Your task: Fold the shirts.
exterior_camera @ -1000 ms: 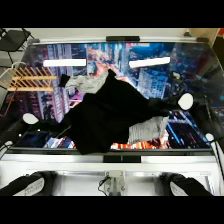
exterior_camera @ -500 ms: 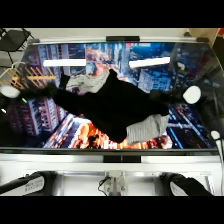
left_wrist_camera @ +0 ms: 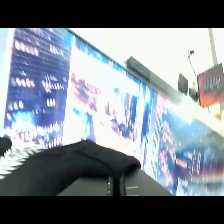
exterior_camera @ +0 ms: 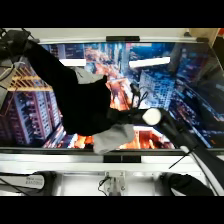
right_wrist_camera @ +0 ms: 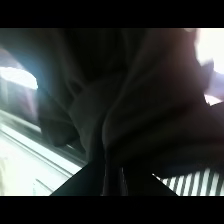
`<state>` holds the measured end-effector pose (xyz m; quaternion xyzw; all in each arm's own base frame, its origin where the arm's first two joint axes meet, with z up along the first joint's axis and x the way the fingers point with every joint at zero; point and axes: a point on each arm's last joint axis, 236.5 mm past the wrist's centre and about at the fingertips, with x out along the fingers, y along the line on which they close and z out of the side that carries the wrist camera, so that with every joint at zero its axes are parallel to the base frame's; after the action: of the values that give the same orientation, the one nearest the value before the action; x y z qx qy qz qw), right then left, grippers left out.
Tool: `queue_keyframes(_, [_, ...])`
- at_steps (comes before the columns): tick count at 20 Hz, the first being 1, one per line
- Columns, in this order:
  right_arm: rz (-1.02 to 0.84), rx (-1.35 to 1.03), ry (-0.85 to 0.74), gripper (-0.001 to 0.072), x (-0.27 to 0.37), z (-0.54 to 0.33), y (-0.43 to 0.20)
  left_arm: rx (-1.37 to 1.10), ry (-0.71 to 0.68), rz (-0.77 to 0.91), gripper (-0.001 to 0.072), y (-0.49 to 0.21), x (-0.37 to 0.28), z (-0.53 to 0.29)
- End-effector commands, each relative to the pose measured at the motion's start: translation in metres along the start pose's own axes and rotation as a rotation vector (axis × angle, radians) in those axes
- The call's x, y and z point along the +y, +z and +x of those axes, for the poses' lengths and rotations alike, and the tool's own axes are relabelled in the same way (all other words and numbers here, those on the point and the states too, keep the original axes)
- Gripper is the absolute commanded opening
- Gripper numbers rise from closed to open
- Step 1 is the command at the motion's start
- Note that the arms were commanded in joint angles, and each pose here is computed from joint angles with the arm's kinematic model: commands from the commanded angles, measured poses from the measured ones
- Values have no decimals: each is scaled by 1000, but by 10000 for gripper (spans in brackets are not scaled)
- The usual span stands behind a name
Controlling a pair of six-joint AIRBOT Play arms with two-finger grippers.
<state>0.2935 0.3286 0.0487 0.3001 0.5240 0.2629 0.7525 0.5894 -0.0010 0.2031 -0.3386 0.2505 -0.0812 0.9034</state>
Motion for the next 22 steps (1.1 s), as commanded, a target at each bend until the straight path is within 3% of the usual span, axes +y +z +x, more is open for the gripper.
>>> queue_keyframes(1, [58, -105, 56, 190, 13, 15, 13, 255, 0, -7, 305, -64, 11, 28])
queue_keyframes(2, [48, -124, 55, 499, 10, 10, 22, 343, 3, -14, 583, -86, 15, 28])
queue_keyframes(3, [16, -154, 56, 549, 9, 0, 33, 419, 2, -7, 654, -103, 17, 23])
queue_keyframes(4, [-22, -200, 60, 549, 8, -14, 49, 463, -3, 33, 642, -110, 20, 16])
queue_keyframes(5, [-67, -251, 60, 550, 8, -33, 68, 492, 21, 60, 523, -111, 27, 6])
queue_keyframes(6, [-133, -298, 52, 549, 8, -57, 88, 512, 71, 97, 450, -108, 37, -9])
queue_keyframes(10, [-281, -361, -187, 549, -40, -134, 158, 614, 388, 236, 410, -104, 85, -85])
queue_keyframes(12, [-244, -365, -259, 549, -67, -150, 190, 685, 418, 251, 432, -121, 81, -109])
queue_keyframes(13, [-221, -350, -269, 549, -77, -147, 201, 741, 386, 230, 576, -141, 72, -117])
queue_keyframes(14, [-202, -311, -274, 550, -88, -136, 208, 794, 341, 210, 637, -165, 62, -121])
queue_keyframes(16, [-176, -204, -237, 550, -99, -101, 212, 902, 252, 156, 638, -226, 46, -127])
queue_keyframes(21, [-2, 17, 70, 551, -91, -11, 202, 971, 35, -83, 638, -375, 4, -133])
queue_keyframes(22, [31, 59, 101, 620, -93, 0, 197, 982, 23, -120, 638, -396, 1, -134])
